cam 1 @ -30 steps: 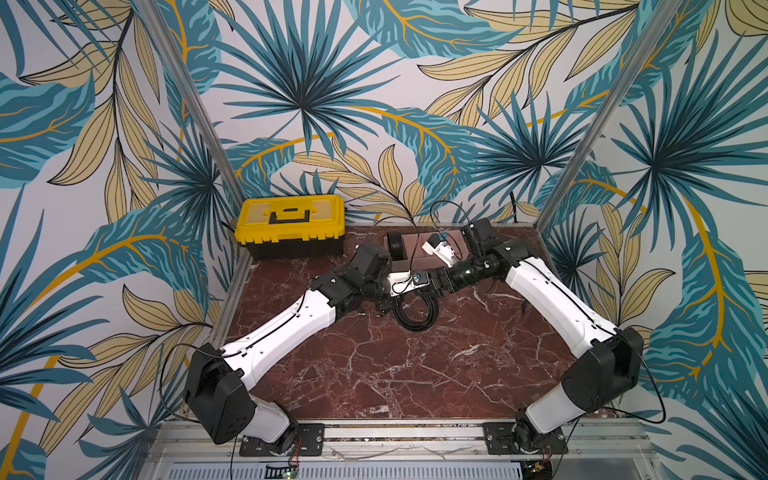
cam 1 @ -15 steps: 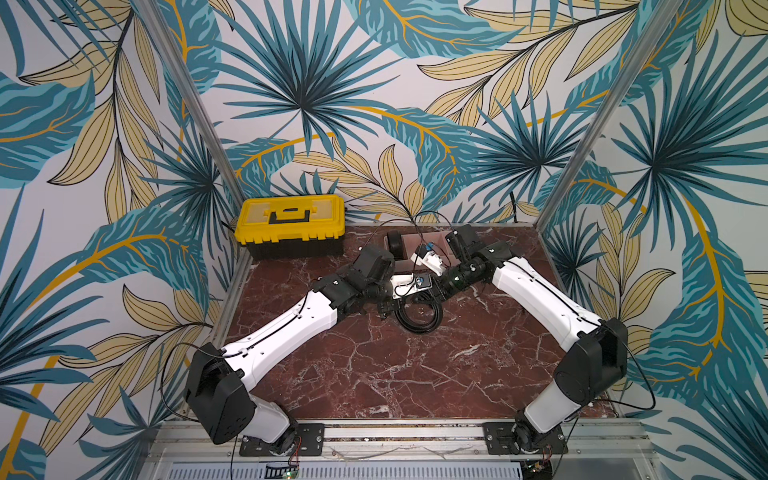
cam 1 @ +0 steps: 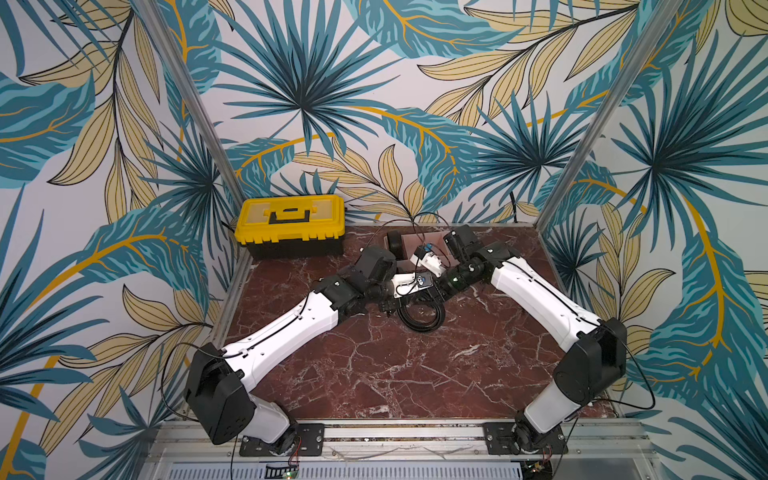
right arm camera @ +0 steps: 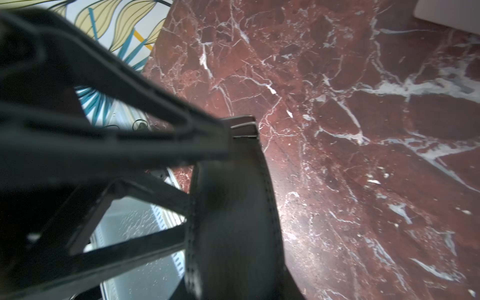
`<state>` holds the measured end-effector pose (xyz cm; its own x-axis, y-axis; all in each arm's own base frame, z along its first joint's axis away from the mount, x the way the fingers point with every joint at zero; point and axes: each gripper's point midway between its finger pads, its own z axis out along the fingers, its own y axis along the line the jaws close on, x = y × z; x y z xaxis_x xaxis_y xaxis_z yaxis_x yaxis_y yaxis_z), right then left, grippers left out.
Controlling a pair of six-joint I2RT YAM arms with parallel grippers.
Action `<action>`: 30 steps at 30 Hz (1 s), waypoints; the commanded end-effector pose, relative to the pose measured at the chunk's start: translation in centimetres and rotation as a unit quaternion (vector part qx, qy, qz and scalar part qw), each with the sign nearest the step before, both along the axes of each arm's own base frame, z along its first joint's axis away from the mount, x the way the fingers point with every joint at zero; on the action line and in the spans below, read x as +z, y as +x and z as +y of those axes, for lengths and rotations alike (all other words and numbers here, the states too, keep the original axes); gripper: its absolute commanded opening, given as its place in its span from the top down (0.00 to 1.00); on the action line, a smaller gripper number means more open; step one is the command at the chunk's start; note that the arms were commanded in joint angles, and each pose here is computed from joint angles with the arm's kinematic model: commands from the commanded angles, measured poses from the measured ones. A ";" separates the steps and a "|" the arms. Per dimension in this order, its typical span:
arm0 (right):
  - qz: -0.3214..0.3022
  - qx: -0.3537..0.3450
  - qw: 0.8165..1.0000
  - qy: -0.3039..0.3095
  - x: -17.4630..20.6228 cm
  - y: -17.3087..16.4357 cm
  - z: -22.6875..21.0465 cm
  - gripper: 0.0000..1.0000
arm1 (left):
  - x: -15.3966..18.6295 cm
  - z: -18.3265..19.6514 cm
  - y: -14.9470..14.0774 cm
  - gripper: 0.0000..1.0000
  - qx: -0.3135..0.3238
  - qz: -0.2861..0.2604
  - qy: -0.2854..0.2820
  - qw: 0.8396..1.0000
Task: Place the belts into the storage roll
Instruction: Pick up the belt from the center of the board, then place the belt in the container.
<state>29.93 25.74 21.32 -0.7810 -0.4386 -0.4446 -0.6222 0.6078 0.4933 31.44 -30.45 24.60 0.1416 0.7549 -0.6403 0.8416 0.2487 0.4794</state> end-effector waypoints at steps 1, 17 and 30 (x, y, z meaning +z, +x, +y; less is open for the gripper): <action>-0.068 -0.023 0.997 0.004 2.9 1.6 -0.2 1.00 | 1.6 0.9 2.0 0.34 0.048 -0.046 -0.001 0.998; -0.294 -0.261 0.900 -0.186 5.4 17.8 -6.5 1.00 | 6.9 11.6 5.9 0.20 0.291 -0.069 -0.100 0.949; -0.283 -0.384 0.852 -0.217 1.8 27.1 -5.7 1.00 | 4.9 12.5 3.0 0.22 0.300 -0.020 -0.129 0.945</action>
